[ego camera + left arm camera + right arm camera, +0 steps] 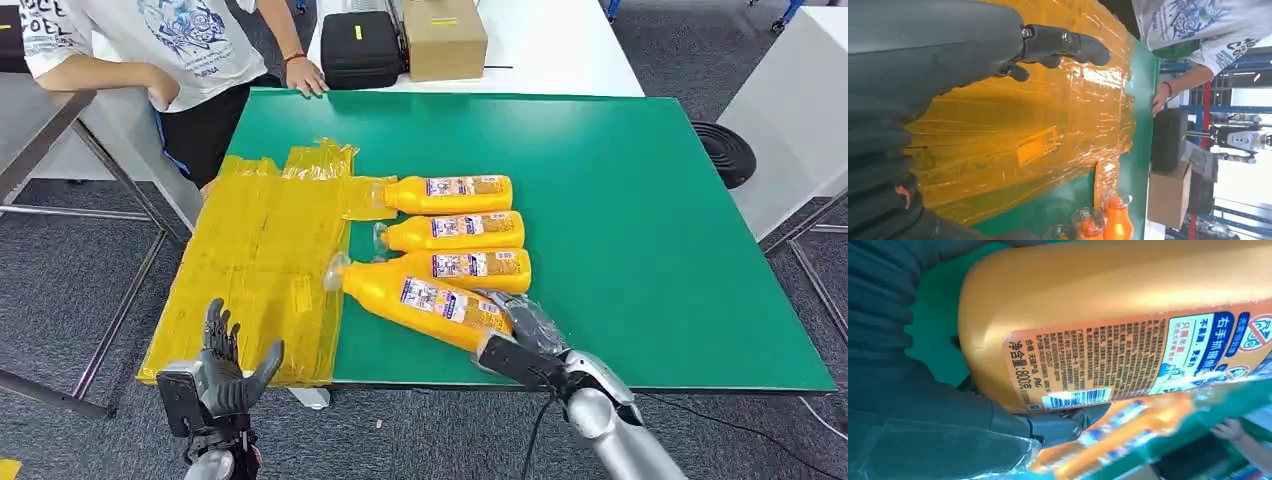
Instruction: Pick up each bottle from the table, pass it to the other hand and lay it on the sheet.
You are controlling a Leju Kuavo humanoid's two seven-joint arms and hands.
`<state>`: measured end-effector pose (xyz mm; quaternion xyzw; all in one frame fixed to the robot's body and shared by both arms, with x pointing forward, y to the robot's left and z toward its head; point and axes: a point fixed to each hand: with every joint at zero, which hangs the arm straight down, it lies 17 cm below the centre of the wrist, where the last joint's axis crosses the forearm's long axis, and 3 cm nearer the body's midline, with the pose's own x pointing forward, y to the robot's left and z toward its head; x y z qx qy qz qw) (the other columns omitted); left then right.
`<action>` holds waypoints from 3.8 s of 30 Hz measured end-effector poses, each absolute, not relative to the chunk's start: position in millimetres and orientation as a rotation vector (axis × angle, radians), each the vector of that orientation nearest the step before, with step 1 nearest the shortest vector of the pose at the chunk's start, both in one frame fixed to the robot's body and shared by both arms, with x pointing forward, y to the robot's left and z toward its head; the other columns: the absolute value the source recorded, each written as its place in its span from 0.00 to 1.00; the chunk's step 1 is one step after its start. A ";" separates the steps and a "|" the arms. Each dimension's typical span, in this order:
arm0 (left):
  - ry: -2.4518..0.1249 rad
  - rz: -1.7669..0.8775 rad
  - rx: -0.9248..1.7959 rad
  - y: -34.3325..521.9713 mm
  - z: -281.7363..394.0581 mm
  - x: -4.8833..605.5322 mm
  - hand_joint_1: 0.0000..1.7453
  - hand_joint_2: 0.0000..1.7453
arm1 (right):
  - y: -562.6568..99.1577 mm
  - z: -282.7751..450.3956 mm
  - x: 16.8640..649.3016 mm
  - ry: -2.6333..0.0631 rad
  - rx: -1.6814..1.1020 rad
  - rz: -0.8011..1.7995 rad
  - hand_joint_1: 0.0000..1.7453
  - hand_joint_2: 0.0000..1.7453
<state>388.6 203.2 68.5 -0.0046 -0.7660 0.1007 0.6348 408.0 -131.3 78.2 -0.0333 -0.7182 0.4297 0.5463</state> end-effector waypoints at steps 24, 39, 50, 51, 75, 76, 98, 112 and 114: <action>-1.657 0.150 -0.937 111.1 128.3 378.6 0.00 1.00 | -53.6 134.1 391.5 -1.934 0.196 0.825 1.00 1.00; -1.682 0.044 -0.948 96.4 142.2 390.4 0.00 1.00 | -6.8 117.2 373.2 -1.885 0.375 0.857 1.00 1.00; -1.676 0.066 -1.000 99.6 142.4 382.8 0.00 1.00 | -8.0 100.6 374.6 -1.844 0.385 0.842 1.00 1.00; -1.677 0.066 -1.004 100.0 142.7 382.4 0.00 1.00 | -8.7 99.7 374.7 -1.841 0.385 0.839 1.00 1.00; -1.666 -0.002 -1.011 89.9 141.4 379.2 0.00 1.00 | 45.1 98.6 367.7 -1.779 0.494 0.960 1.00 1.00; -1.665 -0.002 -1.010 89.9 140.9 379.2 0.00 1.00 | 46.7 96.3 367.1 -1.771 0.494 0.968 1.00 1.00; -1.666 -0.031 -1.015 86.4 136.7 376.4 1.00 1.00 | 41.1 45.4 366.4 -1.637 0.412 1.062 1.00 1.00; -1.702 -0.080 -1.003 83.6 140.8 373.7 1.00 1.00 | 44.6 49.0 363.9 -1.638 0.436 1.048 0.00 0.00; -1.706 -0.081 -1.001 83.7 142.3 373.8 1.00 1.00 | 45.5 52.8 364.0 -1.648 0.440 1.040 0.00 0.00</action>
